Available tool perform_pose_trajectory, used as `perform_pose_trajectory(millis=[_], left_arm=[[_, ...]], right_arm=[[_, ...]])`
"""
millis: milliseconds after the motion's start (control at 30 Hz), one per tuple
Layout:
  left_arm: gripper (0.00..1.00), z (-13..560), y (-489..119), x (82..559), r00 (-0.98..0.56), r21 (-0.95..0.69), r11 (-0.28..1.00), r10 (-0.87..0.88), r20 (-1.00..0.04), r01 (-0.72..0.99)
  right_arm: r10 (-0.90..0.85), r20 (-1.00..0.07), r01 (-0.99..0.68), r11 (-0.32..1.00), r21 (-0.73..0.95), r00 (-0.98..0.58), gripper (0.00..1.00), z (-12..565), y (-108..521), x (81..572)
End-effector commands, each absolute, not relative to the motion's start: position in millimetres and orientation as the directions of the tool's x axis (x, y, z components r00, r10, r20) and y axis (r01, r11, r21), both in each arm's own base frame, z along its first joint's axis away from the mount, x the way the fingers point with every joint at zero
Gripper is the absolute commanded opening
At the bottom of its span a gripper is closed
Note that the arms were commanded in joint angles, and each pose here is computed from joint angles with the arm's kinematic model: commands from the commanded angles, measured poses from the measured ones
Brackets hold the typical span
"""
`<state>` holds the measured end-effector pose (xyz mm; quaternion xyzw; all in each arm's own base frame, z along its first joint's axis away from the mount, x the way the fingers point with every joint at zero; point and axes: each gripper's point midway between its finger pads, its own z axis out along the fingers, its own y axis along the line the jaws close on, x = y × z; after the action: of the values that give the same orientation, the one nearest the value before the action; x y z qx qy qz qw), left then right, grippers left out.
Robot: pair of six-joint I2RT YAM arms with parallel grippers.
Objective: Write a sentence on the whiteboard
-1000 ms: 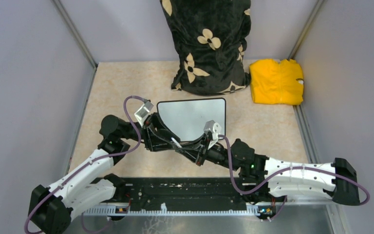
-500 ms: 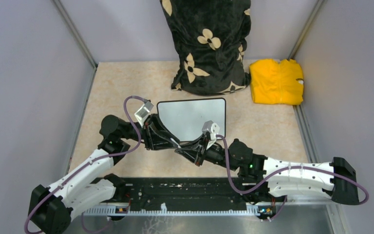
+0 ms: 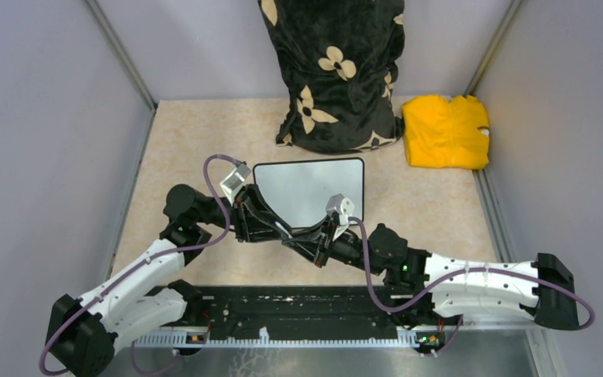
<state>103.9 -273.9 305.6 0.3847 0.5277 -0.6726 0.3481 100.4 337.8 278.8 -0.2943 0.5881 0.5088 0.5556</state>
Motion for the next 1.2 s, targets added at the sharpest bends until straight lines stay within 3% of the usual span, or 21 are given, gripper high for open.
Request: perform_pose_trajectory(millis=[0, 100, 200, 233, 367, 500, 633, 867, 1167], left_arm=[[0.3, 310, -275, 100, -0.425, -0.402, -0.227, -0.06, -0.903, 0.887], [0.21, 310, -274, 99, -0.421, -0.398, -0.226, -0.061, -0.905, 0.889], [0.02, 311, -274, 101, -0.416, -0.393, -0.22, -0.069, -0.907, 0.893], [0.0, 312, -274, 101, -0.414, -0.391, -0.216, -0.072, -0.907, 0.895], [0.0, 313, -275, 106, -0.412, -0.391, -0.184, -0.093, -0.906, 0.902], [0.0, 320, -275, 117, -0.401, -0.385, -0.121, -0.155, -0.903, 0.915], [0.0, 350, -273, 130, -0.379, -0.377, -0.062, -0.273, -0.884, 0.924], [0.0, 401, -257, 150, -0.371, -0.432, -0.004, -0.52, -0.769, 0.902], [0.0, 425, -241, 150, -0.482, -0.53, -0.152, -0.669, -0.567, 0.834]], right_arm=[[0.34, -0.922, -0.918, 0.275, 0.286, -0.185, 0.0, 327, 337, 100], [0.338, -0.923, -0.918, 0.274, 0.286, -0.187, 0.0, 326, 337, 100], [0.337, -0.922, -0.918, 0.273, 0.288, -0.19, 0.0, 326, 337, 100], [0.338, -0.921, -0.917, 0.273, 0.292, -0.192, 0.0, 326, 337, 99], [0.341, -0.915, -0.909, 0.273, 0.315, -0.214, 0.02, 326, 335, 100], [0.364, -0.901, -0.893, 0.285, 0.349, -0.236, 0.4, 332, 323, 100], [0.416, -0.874, -0.869, 0.301, 0.394, -0.252, 0.56, 346, 299, 101], [0.54, -0.795, -0.859, 0.233, 0.455, -0.275, 0.6, 385, 265, 93], [0.588, -0.759, -0.852, 0.212, 0.478, -0.279, 0.61, 409, 270, 99]])
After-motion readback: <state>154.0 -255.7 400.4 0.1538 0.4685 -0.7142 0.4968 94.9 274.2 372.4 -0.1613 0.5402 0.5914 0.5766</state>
